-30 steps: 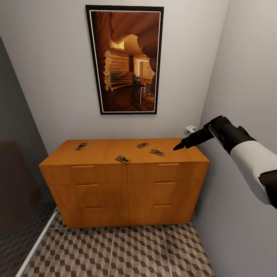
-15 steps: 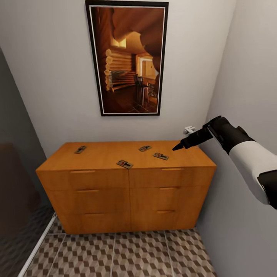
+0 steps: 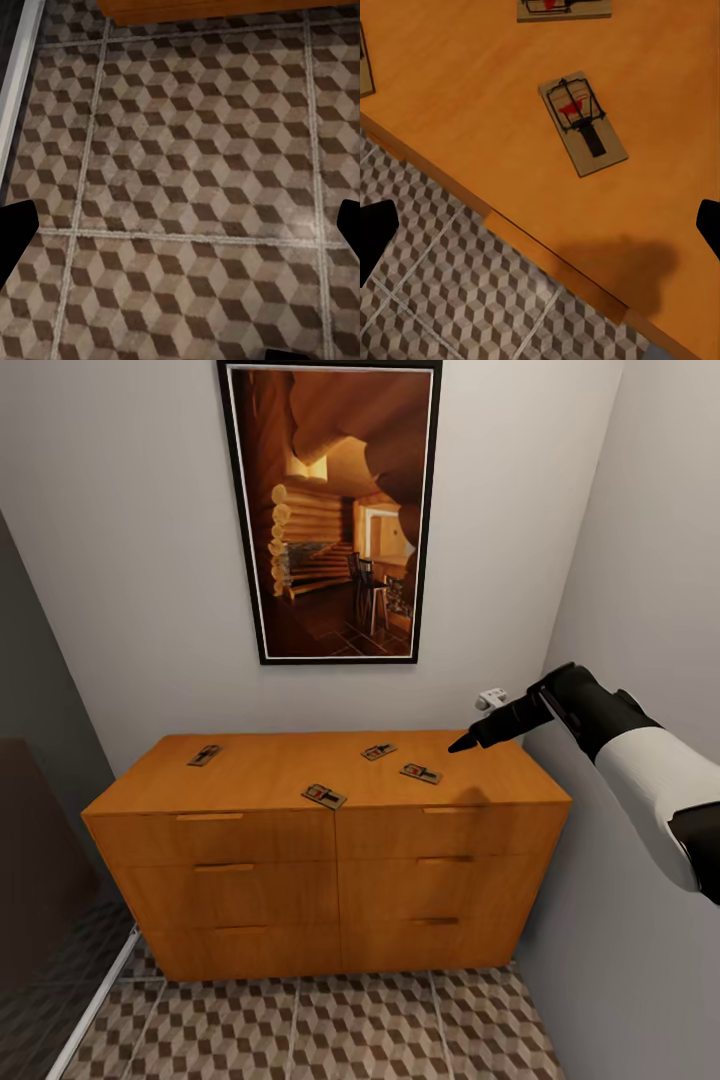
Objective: Take the four mousetraps from the cabinet in the bathroom and place them on the bathroom floor. Make sure all four end up on the same floor surface, and ensure that at least two of them are either under or directly next to the same bathroom sink.
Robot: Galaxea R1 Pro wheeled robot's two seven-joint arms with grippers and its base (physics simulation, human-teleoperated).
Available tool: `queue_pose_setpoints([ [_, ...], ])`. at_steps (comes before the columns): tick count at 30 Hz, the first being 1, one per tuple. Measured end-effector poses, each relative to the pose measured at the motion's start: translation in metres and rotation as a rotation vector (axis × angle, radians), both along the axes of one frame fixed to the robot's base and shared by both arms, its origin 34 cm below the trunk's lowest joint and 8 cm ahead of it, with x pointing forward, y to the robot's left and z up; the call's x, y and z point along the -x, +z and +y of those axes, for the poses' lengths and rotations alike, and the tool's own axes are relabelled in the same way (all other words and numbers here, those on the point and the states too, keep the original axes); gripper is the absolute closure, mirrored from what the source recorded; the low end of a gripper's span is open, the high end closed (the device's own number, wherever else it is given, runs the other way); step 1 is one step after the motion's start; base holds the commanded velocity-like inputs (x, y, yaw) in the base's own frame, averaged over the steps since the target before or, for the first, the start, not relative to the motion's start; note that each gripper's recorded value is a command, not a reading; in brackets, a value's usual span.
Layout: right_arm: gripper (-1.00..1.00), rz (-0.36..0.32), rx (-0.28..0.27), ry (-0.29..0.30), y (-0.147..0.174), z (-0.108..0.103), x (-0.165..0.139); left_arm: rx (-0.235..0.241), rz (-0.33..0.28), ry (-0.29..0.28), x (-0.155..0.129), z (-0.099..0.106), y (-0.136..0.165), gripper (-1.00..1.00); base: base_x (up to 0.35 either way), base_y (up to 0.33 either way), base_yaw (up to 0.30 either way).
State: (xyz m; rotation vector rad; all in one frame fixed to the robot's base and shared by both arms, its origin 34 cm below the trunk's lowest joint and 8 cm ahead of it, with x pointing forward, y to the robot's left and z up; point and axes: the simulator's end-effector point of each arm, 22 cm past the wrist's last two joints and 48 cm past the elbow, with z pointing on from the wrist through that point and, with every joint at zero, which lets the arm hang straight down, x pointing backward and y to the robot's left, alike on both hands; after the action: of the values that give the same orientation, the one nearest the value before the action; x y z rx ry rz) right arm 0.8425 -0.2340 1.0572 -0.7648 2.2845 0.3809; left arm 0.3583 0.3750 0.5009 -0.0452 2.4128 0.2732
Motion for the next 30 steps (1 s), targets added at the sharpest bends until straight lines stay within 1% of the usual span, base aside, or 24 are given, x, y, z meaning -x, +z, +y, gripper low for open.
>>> queue_pose_setpoints([
  [2,-1.00,-0.010,0.003,0.009,-0.0005,-0.0002,-0.0008,0.000,0.000,0.000,0.0000,0.0000,0.0000,-1.00,0.021,-0.020,0.000],
  [12,-1.00,-0.004,0.002,0.010,-0.0052,-0.0019,-0.0005,0.000,0.000,0.000,0.0000,0.0000,0.0000,-1.00,0.078,-0.046,0.000],
  [30,-1.00,-0.016,0.006,0.022,-0.0086,-0.0044,-0.0016,-0.001,0.000,0.000,0.0000,0.0005,0.0001,-1.00,0.007,-0.002,0.000],
])
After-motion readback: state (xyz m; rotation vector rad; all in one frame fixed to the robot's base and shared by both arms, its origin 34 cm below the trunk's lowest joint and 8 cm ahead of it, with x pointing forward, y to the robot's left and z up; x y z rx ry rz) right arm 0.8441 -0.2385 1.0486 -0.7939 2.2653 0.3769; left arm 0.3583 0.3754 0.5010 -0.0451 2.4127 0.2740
